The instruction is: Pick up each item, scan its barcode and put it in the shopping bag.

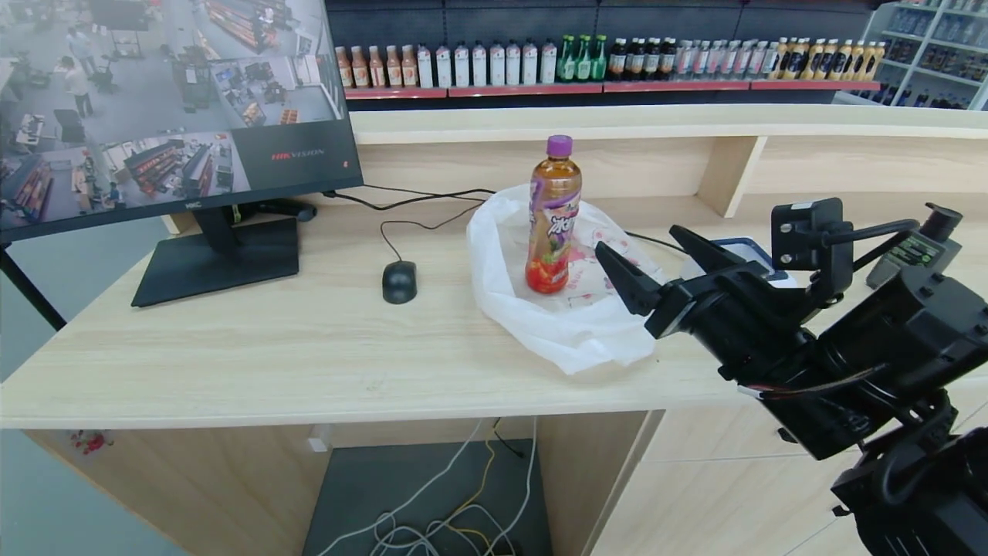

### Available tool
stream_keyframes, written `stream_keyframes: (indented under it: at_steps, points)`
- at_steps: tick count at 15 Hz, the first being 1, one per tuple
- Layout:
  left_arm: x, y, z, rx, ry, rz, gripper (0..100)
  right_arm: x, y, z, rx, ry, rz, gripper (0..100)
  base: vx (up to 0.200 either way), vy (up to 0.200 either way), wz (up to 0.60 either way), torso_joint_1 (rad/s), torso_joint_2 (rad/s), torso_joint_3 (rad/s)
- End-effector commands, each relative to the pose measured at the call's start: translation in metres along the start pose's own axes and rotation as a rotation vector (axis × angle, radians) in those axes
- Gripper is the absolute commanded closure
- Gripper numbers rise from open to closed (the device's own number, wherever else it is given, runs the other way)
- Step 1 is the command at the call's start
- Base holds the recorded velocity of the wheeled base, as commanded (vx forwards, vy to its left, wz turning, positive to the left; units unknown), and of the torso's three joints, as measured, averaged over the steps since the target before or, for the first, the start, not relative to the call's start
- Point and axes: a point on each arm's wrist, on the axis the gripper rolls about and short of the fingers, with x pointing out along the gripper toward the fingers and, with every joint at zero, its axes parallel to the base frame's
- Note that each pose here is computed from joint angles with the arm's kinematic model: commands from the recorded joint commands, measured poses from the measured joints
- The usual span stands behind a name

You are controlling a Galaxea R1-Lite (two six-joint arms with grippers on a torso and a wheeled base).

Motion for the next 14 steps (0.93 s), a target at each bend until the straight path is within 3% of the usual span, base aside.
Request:
stream_keyframes:
  at_steps: [1,6,14]
  points:
    - [0.0,0.0,-0.0001,0.002,0.001,0.001,0,0.0003,-0.0009,-0.0018,0.004,0.005,-0.003,0,0.0,0.0,0.0,0.0,0.0,0.0]
    - [0.0,0.0,0.0,-0.003,-0.001,0.001,0,0.0036,-0.003,-0.0087,0.011,0.021,-0.01,0,0.0,0.0,0.0,0.0,0.0,0.0]
    - [0.0,0.0,-0.0001,-0.005,0.001,0.001,0,-0.0004,-0.0047,-0.0083,0.009,0.029,-0.017,0,0.0,-0.2,0.0,0.006,0.0,0.002]
